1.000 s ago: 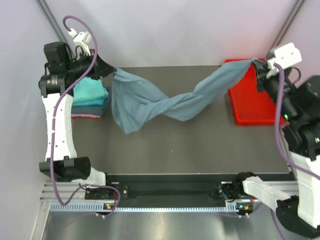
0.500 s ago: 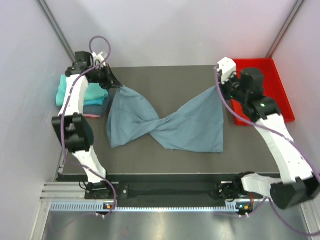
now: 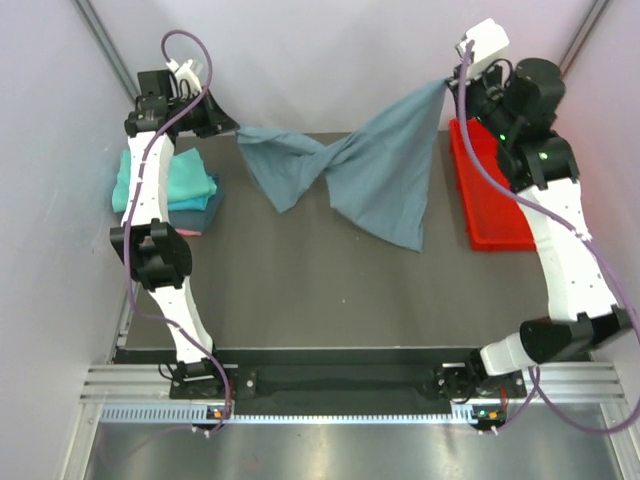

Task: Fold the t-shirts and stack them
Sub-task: Flatten the tshirt out

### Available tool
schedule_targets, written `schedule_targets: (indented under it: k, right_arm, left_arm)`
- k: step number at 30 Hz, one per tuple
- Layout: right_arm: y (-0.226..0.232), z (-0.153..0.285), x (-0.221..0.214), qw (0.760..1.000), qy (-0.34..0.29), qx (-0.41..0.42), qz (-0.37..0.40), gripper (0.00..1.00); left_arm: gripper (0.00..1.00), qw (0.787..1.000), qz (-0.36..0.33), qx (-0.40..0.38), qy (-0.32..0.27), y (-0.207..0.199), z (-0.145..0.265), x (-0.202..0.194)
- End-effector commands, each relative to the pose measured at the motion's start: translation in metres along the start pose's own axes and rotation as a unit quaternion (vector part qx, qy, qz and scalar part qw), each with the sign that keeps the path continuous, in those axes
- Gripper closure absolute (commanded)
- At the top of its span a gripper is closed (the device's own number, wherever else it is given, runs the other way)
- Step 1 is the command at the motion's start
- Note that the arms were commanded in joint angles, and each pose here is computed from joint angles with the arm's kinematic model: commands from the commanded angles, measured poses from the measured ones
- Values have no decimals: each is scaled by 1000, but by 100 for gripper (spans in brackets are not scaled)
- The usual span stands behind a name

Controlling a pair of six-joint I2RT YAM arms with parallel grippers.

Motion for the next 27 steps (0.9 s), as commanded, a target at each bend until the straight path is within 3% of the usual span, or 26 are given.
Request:
schedule_targets:
  k: [1,6,9,10,13,18,19,20,22,26,27]
  right_arm:
    - [15,45,14,999,-11,51,6,100]
    - [75,74,-48,976,100,192,-24,100]
    - [113,93,-66,939,161,298,-66,100]
    - [131,106,-69,914,180,354,-85,100]
    - [161,121,-73,868,204,436,-123,100]
    - [179,116,-78,839,206,483,-141,98]
    - [180,114,-82,837,208,489,-133,62]
    - [183,106,-90,832,222,493,-129,47]
    - [176,93,-100,840,232,478,-107,29]
    - [148,40,-139,869,259,394,-150,27]
    - [134,22,-152,890,268,340,-143,28]
  left_arm:
    - [100,1000,-5,-25,-15,-14,8,3]
    - [100,999,16,-31,8,-8,2,-8]
    - [100,999,23,-33,9,-10,4,-9]
    - [100,999,27,-35,9,-11,4,-9]
    - [100,999,26,-34,2,-12,5,-6]
    - [100,999,30,-21,8,-3,-2,-10]
    - [100,999,34,-17,12,1,-6,-12]
    - [100,999,38,-13,15,3,-8,-14]
    - [100,999,39,-13,21,5,-13,-17]
    - [100,999,36,-13,25,6,-18,-19]
    - [100,999,36,-13,25,5,-18,-19]
Point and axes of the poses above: each gripper's point midway between its finger pads, its own z axis back along the fingers, its own y axis along the line the jaws close on, x = y × z, the point moved 7 cm from there along z, back along the fingers, and after that the axes turned 5 degrees about z, right-handed, at the moved point
